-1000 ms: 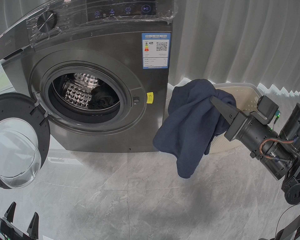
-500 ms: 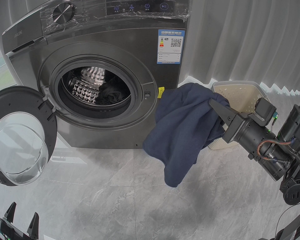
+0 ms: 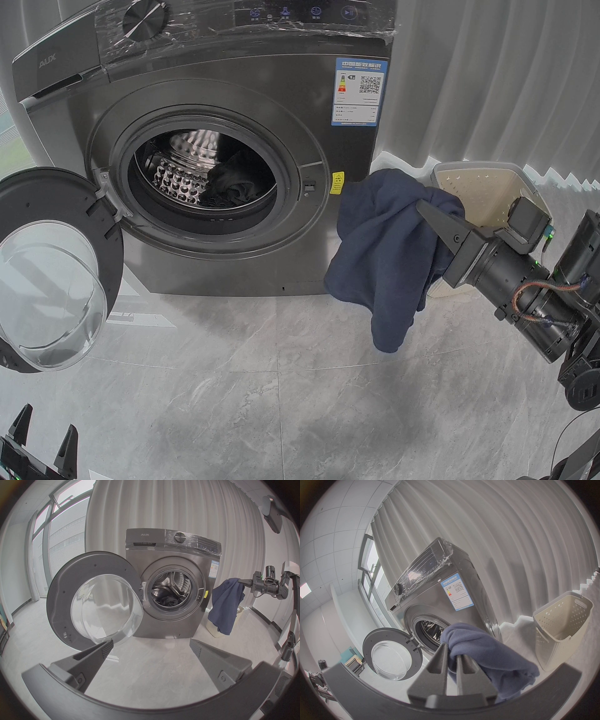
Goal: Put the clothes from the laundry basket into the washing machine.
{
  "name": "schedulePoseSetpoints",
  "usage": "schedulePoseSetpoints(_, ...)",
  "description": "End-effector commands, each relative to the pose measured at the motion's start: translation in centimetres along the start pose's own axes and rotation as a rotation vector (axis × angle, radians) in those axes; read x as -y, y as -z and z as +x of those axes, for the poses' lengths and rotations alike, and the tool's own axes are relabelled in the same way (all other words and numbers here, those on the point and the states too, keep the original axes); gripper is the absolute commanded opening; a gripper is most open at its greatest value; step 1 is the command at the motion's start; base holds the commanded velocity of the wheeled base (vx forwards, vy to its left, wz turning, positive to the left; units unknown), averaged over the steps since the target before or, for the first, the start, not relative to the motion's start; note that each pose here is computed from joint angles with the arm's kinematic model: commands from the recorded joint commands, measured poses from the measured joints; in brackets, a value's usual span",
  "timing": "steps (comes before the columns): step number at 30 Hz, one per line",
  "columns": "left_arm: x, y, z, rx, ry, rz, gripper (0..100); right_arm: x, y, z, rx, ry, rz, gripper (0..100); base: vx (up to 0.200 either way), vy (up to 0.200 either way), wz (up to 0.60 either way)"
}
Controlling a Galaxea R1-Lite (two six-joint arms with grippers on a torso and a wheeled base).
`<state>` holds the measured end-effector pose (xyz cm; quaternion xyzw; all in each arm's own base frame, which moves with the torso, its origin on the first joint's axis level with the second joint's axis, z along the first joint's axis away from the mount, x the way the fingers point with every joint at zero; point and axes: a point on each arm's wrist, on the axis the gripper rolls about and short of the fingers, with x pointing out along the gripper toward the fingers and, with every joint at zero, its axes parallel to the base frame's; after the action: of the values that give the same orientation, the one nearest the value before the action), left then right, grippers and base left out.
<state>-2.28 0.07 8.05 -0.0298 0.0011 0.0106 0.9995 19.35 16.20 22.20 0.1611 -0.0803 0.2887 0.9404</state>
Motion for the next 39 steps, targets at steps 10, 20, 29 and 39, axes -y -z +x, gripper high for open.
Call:
schedulePoseSetpoints(10,0.0,0.4,0.0,-0.006,-0.001,0.0,100,0.0,0.1,0.1,-0.002,0.0,-0.002,0,0.0,0.2,0.0)
schedulePoseSetpoints(20,0.0,0.4,0.0,-0.006,-0.002,0.0,100,0.0,0.1,0.1,-0.003,0.002,-0.002,0,0.0,0.08,0.0)
schedulePoseSetpoints(29,0.0,0.4,0.0,-0.006,-0.002,0.0,100,0.1,0.4,0.1,-0.014,0.002,-0.004,0,0.0,0.0,0.0)
schedulePoseSetpoints(39,0.0,0.5,0.0,-0.002,-0.005,0.04,100,-1.0,1.9,0.7,-0.065,-0.049,0.002,0,0.0,0.0,0.0)
